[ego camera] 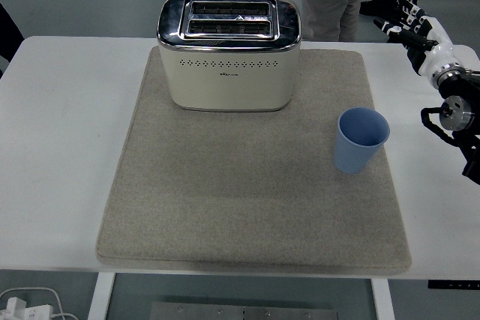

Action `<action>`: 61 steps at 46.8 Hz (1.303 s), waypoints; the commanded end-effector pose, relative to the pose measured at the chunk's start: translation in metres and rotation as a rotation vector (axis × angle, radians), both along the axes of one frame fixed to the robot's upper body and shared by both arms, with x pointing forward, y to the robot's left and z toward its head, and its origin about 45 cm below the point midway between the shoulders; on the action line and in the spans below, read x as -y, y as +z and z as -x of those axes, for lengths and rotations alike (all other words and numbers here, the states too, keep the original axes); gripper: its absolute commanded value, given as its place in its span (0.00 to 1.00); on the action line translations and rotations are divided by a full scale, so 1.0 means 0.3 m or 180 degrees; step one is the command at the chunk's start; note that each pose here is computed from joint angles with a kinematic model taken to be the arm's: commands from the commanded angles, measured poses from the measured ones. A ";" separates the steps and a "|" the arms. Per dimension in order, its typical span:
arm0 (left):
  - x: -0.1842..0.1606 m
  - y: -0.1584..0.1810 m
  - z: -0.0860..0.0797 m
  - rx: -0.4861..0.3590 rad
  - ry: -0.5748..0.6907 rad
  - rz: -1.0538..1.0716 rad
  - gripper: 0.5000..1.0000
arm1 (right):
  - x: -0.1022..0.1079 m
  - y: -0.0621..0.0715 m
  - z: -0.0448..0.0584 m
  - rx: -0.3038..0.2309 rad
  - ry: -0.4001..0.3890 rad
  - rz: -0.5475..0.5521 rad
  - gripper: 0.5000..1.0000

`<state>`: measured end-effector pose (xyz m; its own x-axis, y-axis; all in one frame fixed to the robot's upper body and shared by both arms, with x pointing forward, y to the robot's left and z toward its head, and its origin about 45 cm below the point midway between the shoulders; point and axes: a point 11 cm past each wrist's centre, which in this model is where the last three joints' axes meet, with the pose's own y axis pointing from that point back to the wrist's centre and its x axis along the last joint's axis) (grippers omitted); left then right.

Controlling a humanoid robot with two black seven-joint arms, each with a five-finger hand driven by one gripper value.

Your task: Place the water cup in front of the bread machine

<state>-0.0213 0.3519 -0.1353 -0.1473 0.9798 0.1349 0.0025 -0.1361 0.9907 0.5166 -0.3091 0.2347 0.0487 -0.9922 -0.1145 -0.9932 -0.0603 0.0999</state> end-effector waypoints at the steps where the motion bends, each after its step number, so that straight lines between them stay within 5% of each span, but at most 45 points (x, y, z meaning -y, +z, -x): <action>1: 0.002 0.000 0.000 0.0001 0.0000 0.0005 1.00 | 0.000 0.002 -0.001 0.0003 0.0003 -0.0001 0.86; 20: 0.004 -0.001 0.000 -0.0002 0.0005 0.0015 1.00 | 0.003 -0.006 0.004 -0.0009 0.0021 -0.0010 0.86; 30: 0.006 -0.001 0.000 -0.0002 0.0000 0.0020 1.00 | 0.021 0.004 0.015 0.0024 0.0242 -0.0103 0.86; 38: 0.006 -0.001 0.000 -0.0001 0.0005 0.0020 1.00 | 0.096 0.002 0.061 0.0025 0.0488 -0.0144 0.86; 61: 0.006 -0.001 0.000 -0.0001 0.0005 0.0020 1.00 | 0.271 0.031 0.267 0.0185 0.1447 0.0288 0.86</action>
